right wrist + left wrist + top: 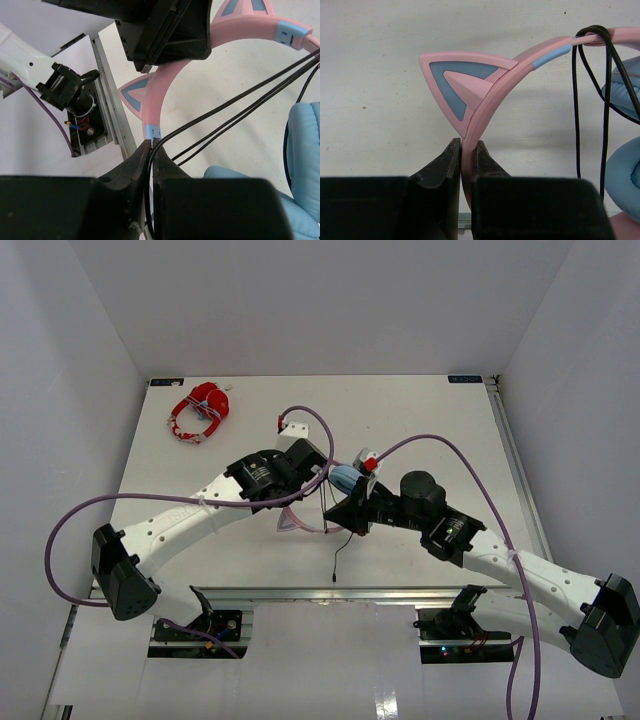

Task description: Wrap the headphones

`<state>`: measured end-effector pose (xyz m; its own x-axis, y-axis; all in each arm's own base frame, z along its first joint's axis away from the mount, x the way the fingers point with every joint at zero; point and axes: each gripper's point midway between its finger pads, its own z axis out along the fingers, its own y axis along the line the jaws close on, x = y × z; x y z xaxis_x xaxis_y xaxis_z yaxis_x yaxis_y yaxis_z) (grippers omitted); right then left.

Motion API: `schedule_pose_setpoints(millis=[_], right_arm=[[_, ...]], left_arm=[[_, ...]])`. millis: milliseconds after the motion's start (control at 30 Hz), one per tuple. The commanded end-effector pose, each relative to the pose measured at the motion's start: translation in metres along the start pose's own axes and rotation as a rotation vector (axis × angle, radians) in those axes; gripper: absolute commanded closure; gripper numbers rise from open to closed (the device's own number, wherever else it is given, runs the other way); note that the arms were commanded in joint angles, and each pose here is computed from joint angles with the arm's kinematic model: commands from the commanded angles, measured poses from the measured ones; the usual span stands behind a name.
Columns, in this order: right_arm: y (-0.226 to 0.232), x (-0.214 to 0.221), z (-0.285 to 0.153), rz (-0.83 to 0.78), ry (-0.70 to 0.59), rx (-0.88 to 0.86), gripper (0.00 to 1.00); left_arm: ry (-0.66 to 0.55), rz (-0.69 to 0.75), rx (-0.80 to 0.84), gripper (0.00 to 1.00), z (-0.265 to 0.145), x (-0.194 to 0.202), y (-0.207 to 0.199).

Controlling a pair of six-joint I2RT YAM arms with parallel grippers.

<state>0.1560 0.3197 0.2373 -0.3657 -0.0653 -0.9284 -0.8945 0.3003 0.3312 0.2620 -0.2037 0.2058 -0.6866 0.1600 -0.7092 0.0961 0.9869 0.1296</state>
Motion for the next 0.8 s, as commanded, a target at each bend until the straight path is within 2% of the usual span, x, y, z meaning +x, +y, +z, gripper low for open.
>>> schedule_pose_setpoints(millis=[0, 767], right_arm=[[0.013, -0.021, -0.005, -0.014, -0.112, -0.026, 0.90], [0.006, 0.021, 0.001, -0.014, -0.136, 0.075, 0.88]], left_arm=[[-0.163, -0.195, 0.029, 1.00, -0.027, -0.048, 0.011], [-0.269, -0.370, 0.081, 1.00, -0.061, -0.074, 0.026]])
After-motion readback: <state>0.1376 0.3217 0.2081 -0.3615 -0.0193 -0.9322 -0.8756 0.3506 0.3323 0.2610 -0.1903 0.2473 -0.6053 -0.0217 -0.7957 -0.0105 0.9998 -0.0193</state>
